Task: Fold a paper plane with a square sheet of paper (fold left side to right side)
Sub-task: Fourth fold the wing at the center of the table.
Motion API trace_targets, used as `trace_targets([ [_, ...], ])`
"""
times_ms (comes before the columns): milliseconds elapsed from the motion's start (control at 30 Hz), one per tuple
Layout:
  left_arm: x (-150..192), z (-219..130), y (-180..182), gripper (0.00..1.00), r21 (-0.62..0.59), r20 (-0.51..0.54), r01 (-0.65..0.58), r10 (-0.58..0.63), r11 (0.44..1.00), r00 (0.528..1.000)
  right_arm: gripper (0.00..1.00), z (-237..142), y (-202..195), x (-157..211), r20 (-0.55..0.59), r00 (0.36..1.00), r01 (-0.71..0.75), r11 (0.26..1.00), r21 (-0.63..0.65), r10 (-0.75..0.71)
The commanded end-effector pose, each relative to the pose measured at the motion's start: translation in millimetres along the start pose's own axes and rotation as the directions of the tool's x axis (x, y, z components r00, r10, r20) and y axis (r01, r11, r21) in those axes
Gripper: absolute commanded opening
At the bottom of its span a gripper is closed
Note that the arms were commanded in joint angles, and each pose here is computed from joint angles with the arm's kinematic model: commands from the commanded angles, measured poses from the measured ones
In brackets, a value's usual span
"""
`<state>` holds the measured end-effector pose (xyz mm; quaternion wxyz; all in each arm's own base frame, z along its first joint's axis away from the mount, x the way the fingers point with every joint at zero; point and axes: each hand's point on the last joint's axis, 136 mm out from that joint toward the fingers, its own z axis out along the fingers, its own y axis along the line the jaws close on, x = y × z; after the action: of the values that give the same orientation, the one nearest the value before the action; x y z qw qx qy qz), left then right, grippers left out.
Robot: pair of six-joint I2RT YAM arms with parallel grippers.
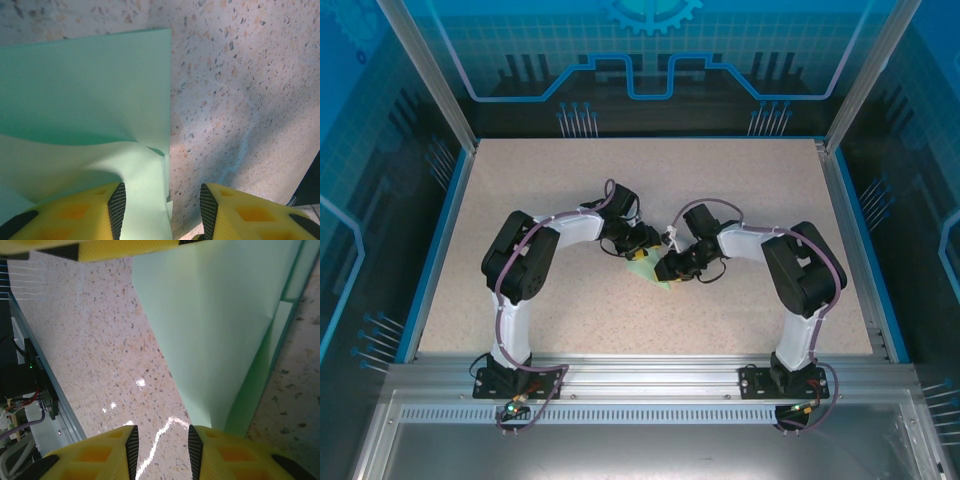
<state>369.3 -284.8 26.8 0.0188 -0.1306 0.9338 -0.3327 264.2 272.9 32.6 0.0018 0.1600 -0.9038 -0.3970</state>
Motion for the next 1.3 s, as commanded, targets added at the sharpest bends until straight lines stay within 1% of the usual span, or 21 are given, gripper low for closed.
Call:
trace_targets([
  [0, 8, 0, 8, 0.48, -0.03, -0.009, 0.009, -0.009, 1.0, 1.0, 0.35, 5, -2, 6, -0.039, 0.999, -0.005, 1.0, 0.018, 0.005],
  [433, 7, 2, 13, 0.47, -0.049, -0.007, 0.015, -0.015, 0.999, 1.0, 0.34, 9, -12, 24, -0.094, 0.995, -0.014, 0.998, 0.066, 0.021],
  [633, 7, 3, 18, 0.48, -0.065, -0.003, 0.021, -0.022, 0.998, 1.0, 0.32, 11, -16, 34, -0.122, 0.992, -0.023, 0.996, 0.083, 0.033],
  [933, 7, 5, 23, 0.47, -0.074, -0.005, 0.031, -0.031, 0.997, 0.999, 0.3, 10, -21, 57, -0.174, 0.982, -0.058, 0.994, 0.094, 0.074],
  [1067, 6, 6, 24, 0.48, -0.074, -0.004, 0.032, -0.032, 0.997, 0.999, 0.29, 9, -17, 64, -0.182, 0.981, -0.06, 0.995, 0.076, 0.073],
  [1267, 6, 5, 23, 0.48, -0.071, -0.004, 0.032, -0.032, 0.997, 0.999, 0.26, -4, -6, 63, -0.167, 0.985, -0.041, 0.997, 0.061, 0.05],
])
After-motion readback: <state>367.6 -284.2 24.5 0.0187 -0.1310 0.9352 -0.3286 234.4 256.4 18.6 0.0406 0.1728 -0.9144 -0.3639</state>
